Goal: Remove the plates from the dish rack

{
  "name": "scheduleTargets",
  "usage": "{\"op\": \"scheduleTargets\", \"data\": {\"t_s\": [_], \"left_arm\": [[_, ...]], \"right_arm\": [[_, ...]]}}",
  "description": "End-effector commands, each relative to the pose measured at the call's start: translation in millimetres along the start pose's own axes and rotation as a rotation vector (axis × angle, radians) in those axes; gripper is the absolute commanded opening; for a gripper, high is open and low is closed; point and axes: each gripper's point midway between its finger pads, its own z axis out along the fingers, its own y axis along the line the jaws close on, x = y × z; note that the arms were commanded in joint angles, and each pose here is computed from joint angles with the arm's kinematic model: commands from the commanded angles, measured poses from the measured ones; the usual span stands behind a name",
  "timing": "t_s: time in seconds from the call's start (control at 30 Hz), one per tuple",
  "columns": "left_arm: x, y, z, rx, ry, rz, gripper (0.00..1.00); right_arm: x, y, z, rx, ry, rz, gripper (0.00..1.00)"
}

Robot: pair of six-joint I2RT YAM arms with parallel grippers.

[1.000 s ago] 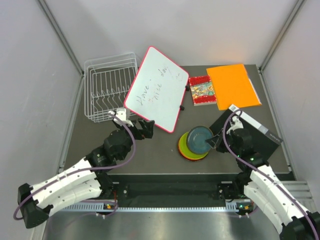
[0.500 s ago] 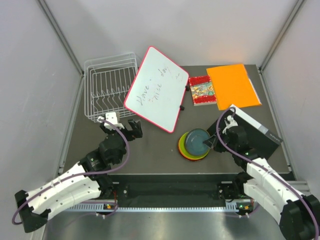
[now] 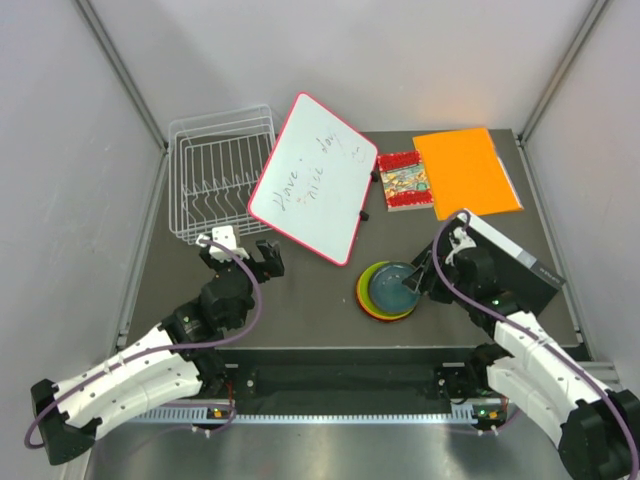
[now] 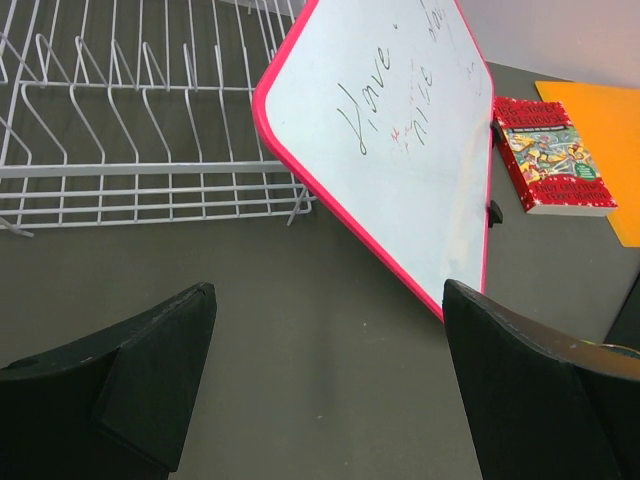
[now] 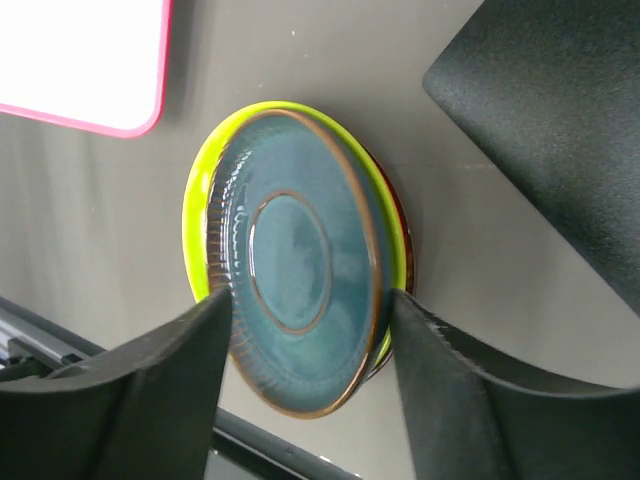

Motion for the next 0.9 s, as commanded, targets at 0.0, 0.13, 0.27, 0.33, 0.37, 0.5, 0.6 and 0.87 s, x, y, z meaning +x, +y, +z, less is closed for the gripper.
{"op": "scheduleTargets", "data": {"t_s": [0.0,0.13,0.27,0.33,0.37,0.5,0.6,0.87], "left_arm": [[-2.8,2.7,0.7,-0.016,-0.019,-0.003,0.99],[-2.8,4.7,1.1,-0.025,-0.022,0.011,0.99],[-5.4,5.8,0.9,-0.030,-0.030,0.017,0.99],[-5.5,6.1,0.9,-0.031,-0.031,0.017,0.99],[-4.6,6.3,1.1,-0.032,-0.029,0.020,0.99],[-8.8,4.7,1.6,-0.026,-0.040,0.036,0.99],[-16.9,-0.8,3.8,-0.012,-0.057,0.076,0.99],[-27.7,-32.2,18.3,0.027,-0.006,0.196,0.99]], "right_arm": [[-28.7,13.8,-10.7,-0.011,-0.074,-0.051,0.66],[-30.9,12.5,-13.7,0.005,-0.074,-0.074,0.69],[-31.8,16.6,-14.4,-0.010,-0.061,-0.099,0.70],[-31.8,18.8,-12.5,-0.019,-0.048,-0.110,0.70],[-31.7,18.7,-12.9,-0.014,-0.042,-0.114,0.70],[-42.0,16.1,-17.8,0.021,-0.079,-0.130,0.72],[-54.7,13.9,-28.0,0.058,-0.142,-0.146,0.79],[-84.1,-10.0,-47.3,0.231,-0.287,-0.169,0.91]]}}
